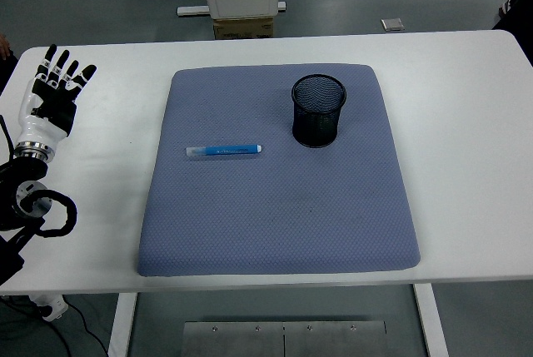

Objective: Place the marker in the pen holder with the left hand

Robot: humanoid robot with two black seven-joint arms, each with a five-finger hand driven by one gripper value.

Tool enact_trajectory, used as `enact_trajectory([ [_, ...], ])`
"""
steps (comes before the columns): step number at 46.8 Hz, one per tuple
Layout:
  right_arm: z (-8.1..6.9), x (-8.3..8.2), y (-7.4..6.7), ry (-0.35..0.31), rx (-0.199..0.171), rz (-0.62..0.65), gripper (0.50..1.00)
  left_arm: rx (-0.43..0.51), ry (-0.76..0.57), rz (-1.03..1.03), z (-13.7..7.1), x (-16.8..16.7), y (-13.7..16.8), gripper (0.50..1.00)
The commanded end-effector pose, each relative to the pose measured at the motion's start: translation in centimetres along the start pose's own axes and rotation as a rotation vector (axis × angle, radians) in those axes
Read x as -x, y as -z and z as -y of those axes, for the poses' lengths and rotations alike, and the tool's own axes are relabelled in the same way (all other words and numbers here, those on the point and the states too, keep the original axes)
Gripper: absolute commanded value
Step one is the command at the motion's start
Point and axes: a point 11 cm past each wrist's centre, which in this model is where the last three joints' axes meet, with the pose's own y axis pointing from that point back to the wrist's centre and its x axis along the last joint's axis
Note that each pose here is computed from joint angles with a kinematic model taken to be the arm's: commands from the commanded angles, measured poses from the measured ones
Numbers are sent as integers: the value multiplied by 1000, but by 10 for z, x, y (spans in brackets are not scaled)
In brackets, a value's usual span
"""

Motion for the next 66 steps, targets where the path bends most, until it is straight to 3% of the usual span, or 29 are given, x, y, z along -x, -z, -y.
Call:
enact_trajectory([
  [1,0,0,0,1,0,0,1000,-9,23,-27,0,8,8,1000],
  [18,0,0,0,1,0,0,1000,-30,49,-77,-2,24,25,1000],
  [27,0,0,0,1,0,-1,1000,-18,142,-113,1,37,19,1000],
  [66,0,0,0,-1,0,-1,1000,-31,187,-105,7,59,24,1000],
])
